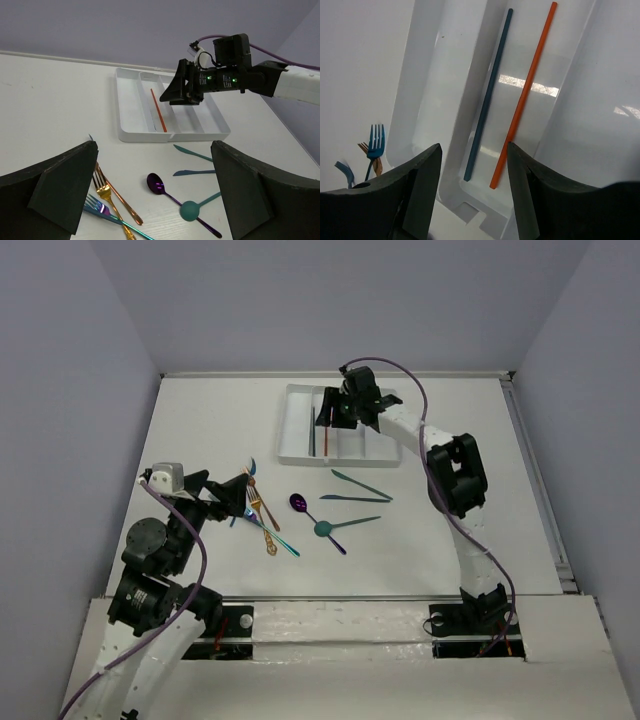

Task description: Sort the eating utensils into containers

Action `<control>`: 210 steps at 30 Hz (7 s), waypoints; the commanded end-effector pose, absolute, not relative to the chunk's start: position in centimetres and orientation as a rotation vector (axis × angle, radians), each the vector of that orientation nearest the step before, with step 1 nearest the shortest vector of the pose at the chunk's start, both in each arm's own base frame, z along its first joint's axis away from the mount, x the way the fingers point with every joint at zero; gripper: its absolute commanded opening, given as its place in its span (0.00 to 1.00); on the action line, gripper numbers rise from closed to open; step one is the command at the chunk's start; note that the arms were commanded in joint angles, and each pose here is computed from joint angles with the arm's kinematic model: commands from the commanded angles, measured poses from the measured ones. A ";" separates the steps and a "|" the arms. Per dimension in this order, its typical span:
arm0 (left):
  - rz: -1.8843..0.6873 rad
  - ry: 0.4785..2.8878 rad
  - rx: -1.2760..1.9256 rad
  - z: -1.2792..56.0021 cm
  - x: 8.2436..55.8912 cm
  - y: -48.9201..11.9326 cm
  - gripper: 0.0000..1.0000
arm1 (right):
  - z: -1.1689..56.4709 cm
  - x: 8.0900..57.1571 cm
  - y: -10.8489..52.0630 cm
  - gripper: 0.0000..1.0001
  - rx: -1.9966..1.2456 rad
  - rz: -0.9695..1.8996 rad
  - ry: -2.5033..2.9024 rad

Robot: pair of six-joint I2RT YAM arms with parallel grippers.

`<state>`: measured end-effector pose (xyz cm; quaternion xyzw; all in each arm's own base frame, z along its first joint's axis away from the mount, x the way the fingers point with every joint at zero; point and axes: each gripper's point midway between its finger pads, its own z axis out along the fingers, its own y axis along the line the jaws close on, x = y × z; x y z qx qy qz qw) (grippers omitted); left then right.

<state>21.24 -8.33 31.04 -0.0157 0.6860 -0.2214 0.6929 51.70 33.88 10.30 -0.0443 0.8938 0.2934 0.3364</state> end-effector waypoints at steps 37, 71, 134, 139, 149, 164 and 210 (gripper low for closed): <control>-0.484 1.429 -0.050 34.0 20.8 -7.3 0.99 | 6.3 26.3 29.0 0.66 -1.071 0.374 2.355; -0.516 1.402 -0.022 34.5 20.1 -7.7 0.99 | 3.9 22.2 34.1 0.03 -1.340 0.417 2.324; -0.520 1.443 -0.025 33.6 20.6 -8.0 0.99 | 14.7 57.0 26.6 0.53 0.038 0.434 2.093; -0.520 1.439 -0.026 33.7 20.6 -8.0 0.99 | 18.7 55.4 26.5 0.58 -0.009 0.474 2.040; -0.522 1.426 -0.024 33.9 20.4 -7.9 0.99 | 14.7 35.1 33.5 0.58 -0.466 0.548 2.189; -0.510 1.430 -0.035 33.8 20.6 -7.7 0.99 | 5.0 22.8 34.0 0.57 -0.657 0.357 2.427; -0.527 1.406 -0.026 34.3 20.0 -7.8 0.99 | 20.3 51.2 26.6 0.00 -0.005 0.417 1.995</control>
